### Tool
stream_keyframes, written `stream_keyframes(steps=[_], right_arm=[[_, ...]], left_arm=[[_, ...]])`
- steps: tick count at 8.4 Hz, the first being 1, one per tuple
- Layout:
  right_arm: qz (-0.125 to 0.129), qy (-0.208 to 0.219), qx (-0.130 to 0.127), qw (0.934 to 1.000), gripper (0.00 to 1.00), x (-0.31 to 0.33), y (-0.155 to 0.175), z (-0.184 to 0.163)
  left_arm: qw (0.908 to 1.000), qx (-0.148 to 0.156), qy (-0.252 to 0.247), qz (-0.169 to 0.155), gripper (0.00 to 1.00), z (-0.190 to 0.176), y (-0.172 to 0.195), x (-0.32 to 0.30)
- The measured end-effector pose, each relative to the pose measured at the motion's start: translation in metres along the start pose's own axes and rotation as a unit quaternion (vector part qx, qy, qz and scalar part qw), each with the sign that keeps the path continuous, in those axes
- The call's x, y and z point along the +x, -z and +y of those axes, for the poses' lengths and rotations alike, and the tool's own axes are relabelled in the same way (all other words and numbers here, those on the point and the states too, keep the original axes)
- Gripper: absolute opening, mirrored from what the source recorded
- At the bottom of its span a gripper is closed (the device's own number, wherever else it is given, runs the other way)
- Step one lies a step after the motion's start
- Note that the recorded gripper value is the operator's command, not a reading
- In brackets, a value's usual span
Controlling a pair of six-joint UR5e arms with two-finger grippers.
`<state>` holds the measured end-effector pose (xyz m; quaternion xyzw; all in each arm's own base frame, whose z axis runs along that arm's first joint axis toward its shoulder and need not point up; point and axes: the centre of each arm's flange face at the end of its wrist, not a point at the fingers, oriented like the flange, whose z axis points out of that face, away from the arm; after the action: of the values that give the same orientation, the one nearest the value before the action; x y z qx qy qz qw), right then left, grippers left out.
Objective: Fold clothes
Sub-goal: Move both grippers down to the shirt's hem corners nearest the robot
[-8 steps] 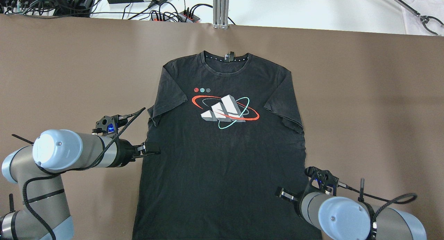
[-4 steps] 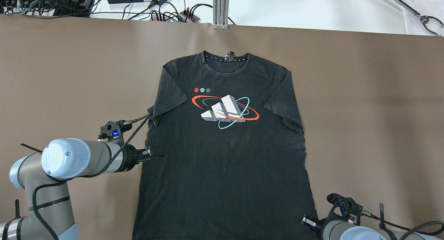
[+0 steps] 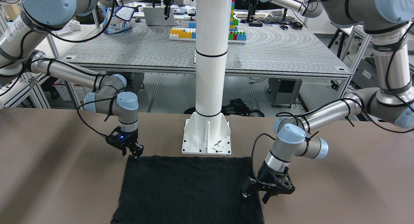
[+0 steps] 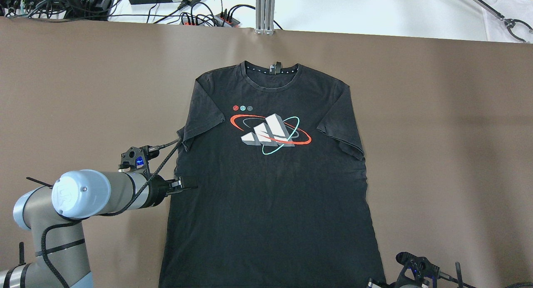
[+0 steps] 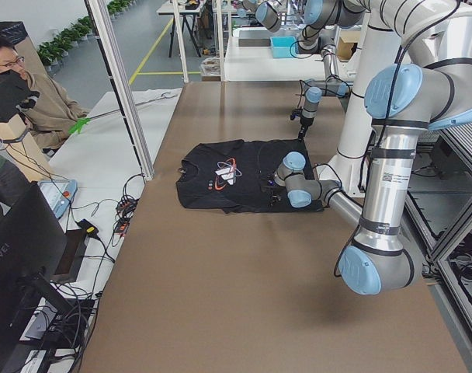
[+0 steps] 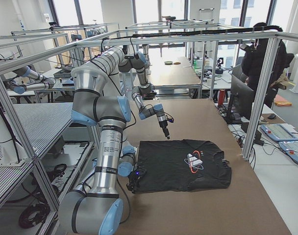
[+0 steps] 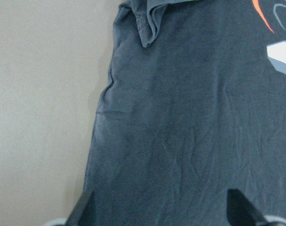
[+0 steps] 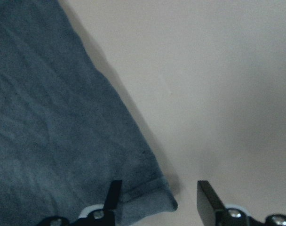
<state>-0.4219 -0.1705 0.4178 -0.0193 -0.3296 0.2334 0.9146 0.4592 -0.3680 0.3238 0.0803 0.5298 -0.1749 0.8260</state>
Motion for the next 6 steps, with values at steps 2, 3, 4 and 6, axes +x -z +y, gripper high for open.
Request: stream_keyframes(steps=[2,3,4,6], right_arm=[[0.002,-0.003,-0.001,1.0000,0.00,0.0014,-0.0007,0.0027],[0.003,-0.004,0.000,1.0000,0.00,0.0016,-0.0006,0.0027],[0.003,-0.004,0.000,1.0000,0.00,0.0018,-0.0006,0.0023],[0.002,-0.002,0.003,1.0000,0.00,0.0015,0.0007,0.0007]], left_arm=[[1.0000,0.001,0.000,-0.001,1.00,0.0006,-0.0001,-0.0014],[1.0000,0.000,0.001,-0.002,1.00,0.0011,-0.0001,-0.0024],[1.0000,0.000,0.003,-0.002,1.00,0.0014,0.0001,-0.0027],[0.9999,-0.001,0.015,-0.001,1.00,0.0042,0.0015,-0.0031]])
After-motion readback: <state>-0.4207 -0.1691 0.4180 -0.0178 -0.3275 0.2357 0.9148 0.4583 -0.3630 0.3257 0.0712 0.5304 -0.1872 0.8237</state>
